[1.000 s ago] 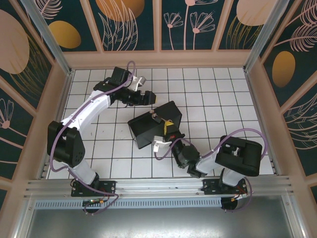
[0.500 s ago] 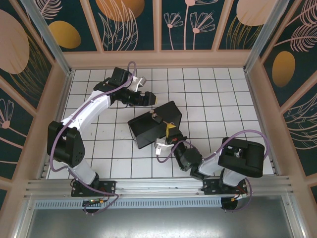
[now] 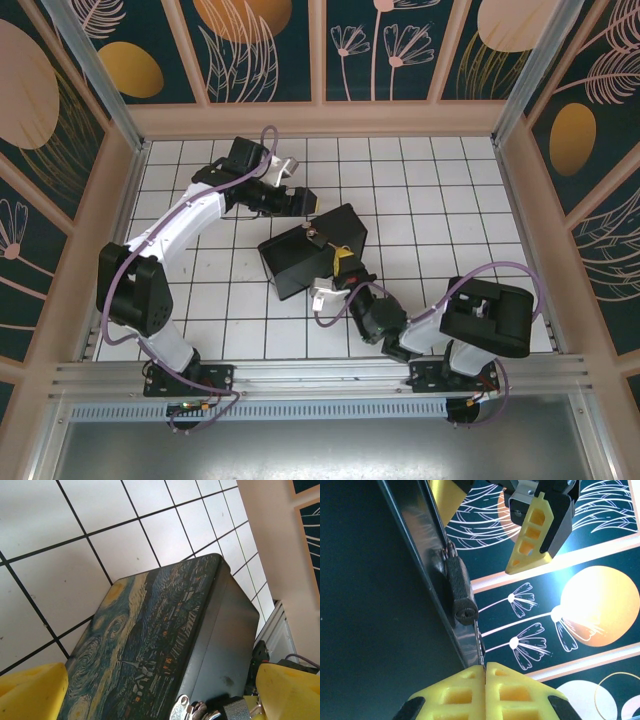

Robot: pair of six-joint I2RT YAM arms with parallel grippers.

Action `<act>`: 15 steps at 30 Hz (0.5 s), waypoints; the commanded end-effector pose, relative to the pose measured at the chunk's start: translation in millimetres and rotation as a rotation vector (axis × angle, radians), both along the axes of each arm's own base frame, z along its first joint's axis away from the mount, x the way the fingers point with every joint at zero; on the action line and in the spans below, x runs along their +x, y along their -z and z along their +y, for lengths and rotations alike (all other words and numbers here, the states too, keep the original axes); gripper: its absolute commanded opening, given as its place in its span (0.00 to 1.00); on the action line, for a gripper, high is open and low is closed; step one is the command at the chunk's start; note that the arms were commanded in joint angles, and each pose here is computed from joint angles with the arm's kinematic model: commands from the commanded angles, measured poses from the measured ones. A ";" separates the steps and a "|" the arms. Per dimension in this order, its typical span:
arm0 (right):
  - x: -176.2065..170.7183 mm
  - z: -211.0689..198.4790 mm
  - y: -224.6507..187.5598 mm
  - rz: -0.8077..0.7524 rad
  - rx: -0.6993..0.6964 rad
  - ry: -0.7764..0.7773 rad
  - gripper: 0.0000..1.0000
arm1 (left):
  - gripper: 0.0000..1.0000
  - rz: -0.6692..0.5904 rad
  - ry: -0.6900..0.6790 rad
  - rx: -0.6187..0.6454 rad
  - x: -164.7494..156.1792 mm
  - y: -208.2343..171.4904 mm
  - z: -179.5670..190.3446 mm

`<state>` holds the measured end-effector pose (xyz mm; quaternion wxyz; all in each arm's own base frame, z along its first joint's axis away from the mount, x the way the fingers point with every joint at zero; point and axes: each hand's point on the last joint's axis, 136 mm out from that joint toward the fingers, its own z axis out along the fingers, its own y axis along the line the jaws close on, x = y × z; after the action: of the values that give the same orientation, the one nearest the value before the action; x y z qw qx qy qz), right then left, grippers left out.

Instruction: Unlock the padlock with the key

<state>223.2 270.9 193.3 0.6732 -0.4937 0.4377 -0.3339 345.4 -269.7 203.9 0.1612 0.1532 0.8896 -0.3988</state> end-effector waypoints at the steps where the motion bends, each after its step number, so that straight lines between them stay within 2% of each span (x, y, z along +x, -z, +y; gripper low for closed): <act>1: -1.0 2.1 -22.2 -0.025 0.145 -0.015 0.00 | 0.96 -0.001 0.030 0.007 -3.8 2.5 -2.6; 15: 0.2 3.7 -14.1 -0.009 0.137 -0.014 0.00 | 0.96 -0.009 0.036 0.007 -6.0 0.0 -1.7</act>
<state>224.1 275.4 186.5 0.6710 -0.4981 0.4404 -0.3283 345.4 -269.6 202.7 0.1620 0.1581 0.8894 -0.3972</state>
